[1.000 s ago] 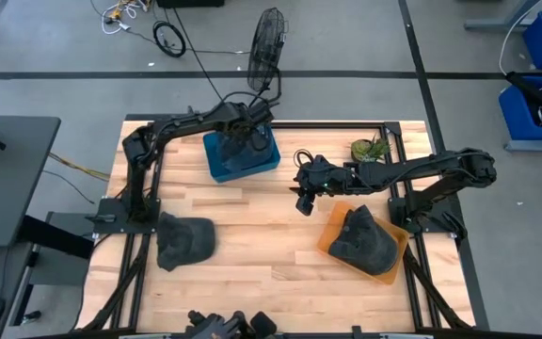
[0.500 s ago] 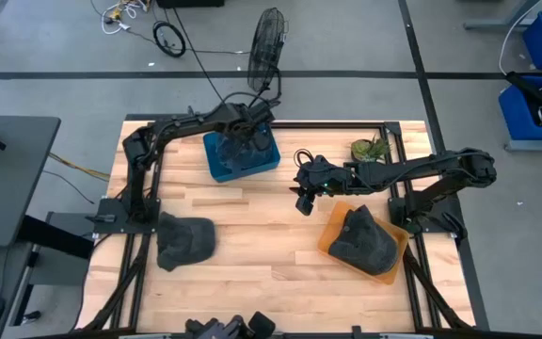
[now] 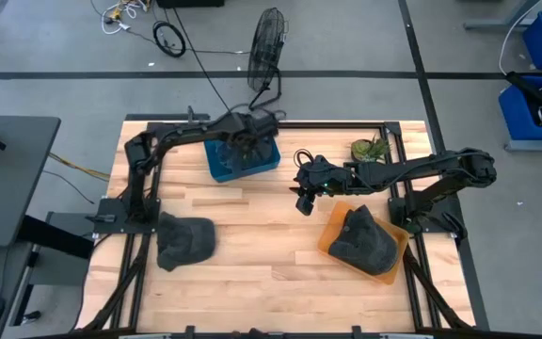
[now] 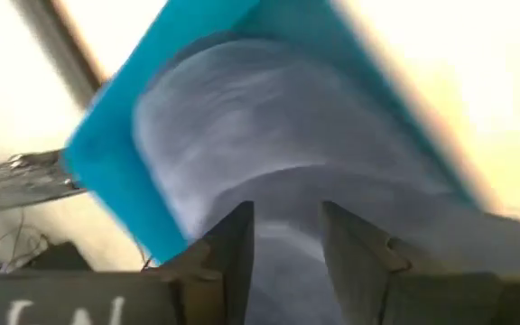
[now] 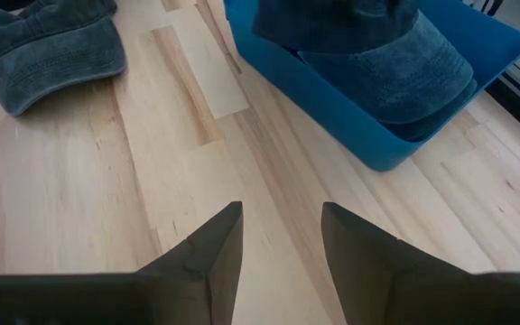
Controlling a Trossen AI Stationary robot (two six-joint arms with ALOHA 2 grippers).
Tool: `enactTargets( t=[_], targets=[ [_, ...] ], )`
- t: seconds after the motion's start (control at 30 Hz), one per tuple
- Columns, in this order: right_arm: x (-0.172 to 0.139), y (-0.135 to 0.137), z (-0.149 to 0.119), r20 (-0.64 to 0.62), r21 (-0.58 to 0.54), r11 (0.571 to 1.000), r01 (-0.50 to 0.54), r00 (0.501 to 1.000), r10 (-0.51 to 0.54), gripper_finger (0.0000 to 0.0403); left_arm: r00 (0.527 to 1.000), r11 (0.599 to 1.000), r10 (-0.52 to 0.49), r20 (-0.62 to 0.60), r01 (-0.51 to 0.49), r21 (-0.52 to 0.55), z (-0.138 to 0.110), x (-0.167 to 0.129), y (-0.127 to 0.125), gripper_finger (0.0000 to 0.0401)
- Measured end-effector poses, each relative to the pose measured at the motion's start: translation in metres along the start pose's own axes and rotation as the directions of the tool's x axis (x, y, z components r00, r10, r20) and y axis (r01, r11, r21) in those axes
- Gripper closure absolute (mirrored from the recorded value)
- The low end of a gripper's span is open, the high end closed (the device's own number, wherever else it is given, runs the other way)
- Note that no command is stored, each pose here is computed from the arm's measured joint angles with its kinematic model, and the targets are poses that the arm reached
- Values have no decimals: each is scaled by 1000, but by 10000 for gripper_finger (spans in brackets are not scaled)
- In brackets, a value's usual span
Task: Pick & Place hat
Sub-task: Put the black cap into the orange bin
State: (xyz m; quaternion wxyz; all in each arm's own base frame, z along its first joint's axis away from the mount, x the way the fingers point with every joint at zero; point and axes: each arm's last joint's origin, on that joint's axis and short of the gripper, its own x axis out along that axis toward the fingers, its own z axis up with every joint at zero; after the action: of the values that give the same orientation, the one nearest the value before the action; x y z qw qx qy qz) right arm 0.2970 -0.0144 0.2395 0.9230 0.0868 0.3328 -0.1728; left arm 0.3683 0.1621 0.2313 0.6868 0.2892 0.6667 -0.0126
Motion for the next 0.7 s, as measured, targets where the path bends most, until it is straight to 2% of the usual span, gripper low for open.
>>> enactTargets(
  t=[0.17, 0.27, 0.37, 0.47, 0.6, 0.67, 0.7],
  targets=[
    [0, 0, -1, -12, -2, 1000, 3, 1000, -3, 247, 999, 998, -46, -19, 46, 30, 8, -31, -26, 268],
    [0, -1, -3, -33, -63, 998, 7, 999, -9, 247, 999, 997, -38, 3, 38, -66, 1, -65, -38, 277],
    [0, -1, -5, -49, -129, 992, 8, 999, -14, 247, 997, 980, -12, 78, 27, -197, -17, -110, -47, 283],
    [0, -1, -5, -47, -115, 993, 7, 999, -13, 247, 979, 948, 4, 206, 62, -313, -39, -154, -58, 283],
    [0, -1, -5, -46, -66, 998, 10, 999, -13, 247, 927, 873, -26, 375, 204, -444, -70, -201, -77, 284],
    [0, -1, -5, -54, -56, 998, 10, 998, -13, 247, 914, 841, -49, 403, 256, -477, -83, -216, -89, 284],
    [0, -1, -6, -60, -54, 998, 12, 998, -15, 247, 913, 837, -60, 403, 266, -478, -87, -221, -95, 284]
  ],
)
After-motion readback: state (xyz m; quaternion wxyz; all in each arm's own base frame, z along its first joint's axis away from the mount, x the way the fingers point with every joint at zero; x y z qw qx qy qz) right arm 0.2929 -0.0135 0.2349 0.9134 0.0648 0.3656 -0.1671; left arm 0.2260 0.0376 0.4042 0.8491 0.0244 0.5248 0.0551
